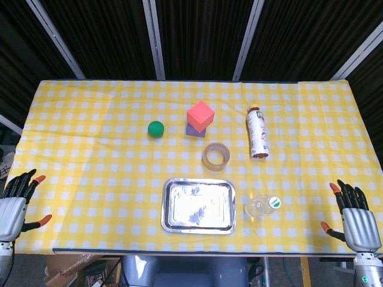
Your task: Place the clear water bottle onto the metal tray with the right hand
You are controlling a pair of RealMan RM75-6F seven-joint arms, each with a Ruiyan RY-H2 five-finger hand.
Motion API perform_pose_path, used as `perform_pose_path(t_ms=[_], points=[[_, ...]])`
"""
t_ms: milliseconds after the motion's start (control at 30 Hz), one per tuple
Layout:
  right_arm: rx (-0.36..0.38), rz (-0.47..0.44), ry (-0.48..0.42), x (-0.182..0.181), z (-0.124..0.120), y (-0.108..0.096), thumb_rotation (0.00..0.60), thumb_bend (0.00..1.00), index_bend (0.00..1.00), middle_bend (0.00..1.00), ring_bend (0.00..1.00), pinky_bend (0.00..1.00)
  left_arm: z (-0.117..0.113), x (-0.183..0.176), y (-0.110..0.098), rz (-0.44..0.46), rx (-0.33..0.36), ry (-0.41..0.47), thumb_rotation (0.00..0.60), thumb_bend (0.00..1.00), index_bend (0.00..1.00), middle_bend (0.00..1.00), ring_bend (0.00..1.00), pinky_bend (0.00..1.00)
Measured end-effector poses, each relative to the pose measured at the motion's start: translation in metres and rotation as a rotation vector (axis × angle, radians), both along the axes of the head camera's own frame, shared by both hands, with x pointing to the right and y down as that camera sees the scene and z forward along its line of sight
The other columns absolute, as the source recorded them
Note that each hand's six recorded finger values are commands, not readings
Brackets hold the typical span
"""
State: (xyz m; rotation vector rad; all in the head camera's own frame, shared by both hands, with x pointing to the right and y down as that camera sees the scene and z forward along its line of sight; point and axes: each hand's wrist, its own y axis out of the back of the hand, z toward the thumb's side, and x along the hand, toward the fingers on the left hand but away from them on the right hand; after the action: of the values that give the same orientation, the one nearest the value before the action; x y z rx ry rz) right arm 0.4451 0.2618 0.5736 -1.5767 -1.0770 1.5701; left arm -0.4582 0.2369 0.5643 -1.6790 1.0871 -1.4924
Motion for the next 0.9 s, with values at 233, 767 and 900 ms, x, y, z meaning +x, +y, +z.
perform_pose_path(t_ms=[233, 767, 900], points=[[-0.002, -0.008, 0.005, 0.000, 0.000, 0.002, 0.600, 0.25, 0.08, 0.03, 0.00, 0.00, -0.003, 0.002, 0.000, 0.003, 0.006, 0.007, 0.600, 0.15, 0.13, 0.00, 0.00, 0.00], [-0.055, -0.007, -0.041, -0.006, 0.013, 0.007, 0.600, 0.26, 0.08, 0.03, 0.00, 0.00, -0.012, -0.003, -0.001, -0.019, 0.026, 0.024, 0.600, 0.16, 0.13, 0.00, 0.00, 0.00], [-0.090, -0.002, -0.116, -0.015, 0.018, 0.009, 0.600, 0.25, 0.08, 0.03, 0.00, 0.00, -0.019, -0.004, 0.001, -0.026, 0.046, 0.039, 0.600, 0.16, 0.13, 0.00, 0.00, 0.00]])
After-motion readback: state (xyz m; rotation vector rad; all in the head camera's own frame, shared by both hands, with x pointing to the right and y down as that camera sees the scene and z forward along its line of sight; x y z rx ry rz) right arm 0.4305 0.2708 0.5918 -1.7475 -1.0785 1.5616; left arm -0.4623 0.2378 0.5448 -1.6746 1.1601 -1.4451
